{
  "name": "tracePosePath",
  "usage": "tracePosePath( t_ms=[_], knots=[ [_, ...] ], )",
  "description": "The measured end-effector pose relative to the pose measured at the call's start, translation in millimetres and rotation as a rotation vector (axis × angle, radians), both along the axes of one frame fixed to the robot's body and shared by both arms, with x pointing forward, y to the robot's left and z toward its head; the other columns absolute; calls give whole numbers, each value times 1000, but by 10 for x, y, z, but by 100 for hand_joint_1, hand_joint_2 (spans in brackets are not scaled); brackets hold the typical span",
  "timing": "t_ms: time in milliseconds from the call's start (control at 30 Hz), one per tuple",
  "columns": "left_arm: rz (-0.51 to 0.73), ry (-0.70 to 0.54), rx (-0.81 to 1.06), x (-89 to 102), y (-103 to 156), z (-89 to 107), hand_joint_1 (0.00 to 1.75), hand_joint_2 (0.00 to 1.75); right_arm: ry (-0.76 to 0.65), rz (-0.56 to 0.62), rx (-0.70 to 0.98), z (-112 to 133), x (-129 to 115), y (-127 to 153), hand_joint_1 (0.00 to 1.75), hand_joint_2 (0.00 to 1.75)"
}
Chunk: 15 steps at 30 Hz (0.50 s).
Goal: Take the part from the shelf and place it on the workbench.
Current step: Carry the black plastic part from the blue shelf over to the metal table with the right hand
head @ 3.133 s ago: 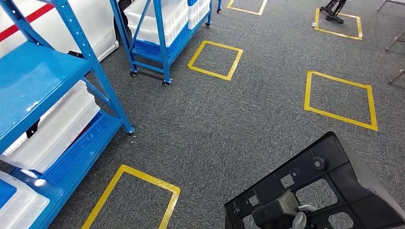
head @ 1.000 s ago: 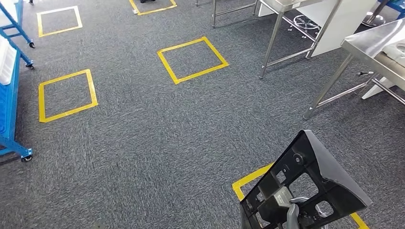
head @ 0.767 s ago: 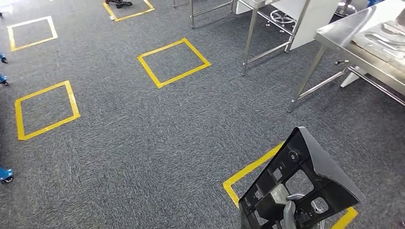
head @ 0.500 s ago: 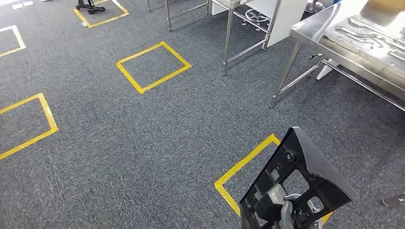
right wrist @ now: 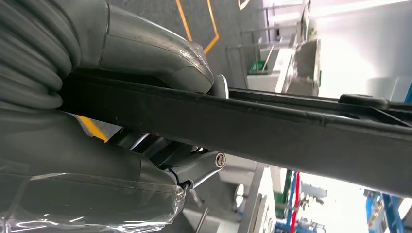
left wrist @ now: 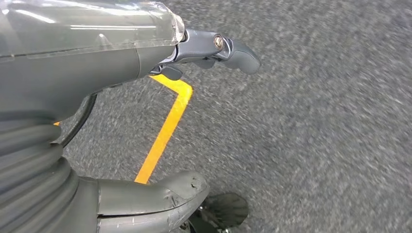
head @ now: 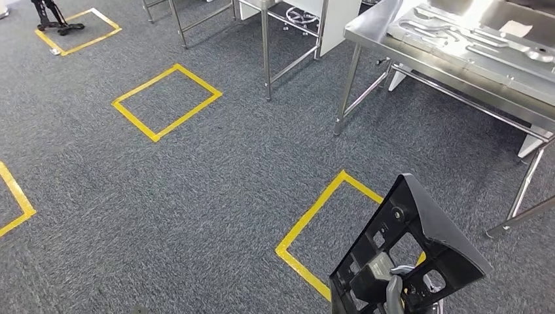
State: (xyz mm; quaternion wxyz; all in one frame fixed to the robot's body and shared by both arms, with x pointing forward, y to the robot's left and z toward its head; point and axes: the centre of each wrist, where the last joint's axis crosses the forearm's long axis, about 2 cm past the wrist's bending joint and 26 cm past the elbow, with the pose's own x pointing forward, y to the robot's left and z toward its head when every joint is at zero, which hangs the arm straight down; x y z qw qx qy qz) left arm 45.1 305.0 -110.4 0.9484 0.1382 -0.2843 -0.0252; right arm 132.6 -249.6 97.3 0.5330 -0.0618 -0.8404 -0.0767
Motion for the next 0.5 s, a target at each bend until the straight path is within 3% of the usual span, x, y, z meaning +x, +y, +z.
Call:
tracePosePath(
  t_ms=[500],
  knots=[
    [-6,11,-10,-18,-50,-3,0,175,24,7,-21,-10,-32,33,175,175]
  ],
)
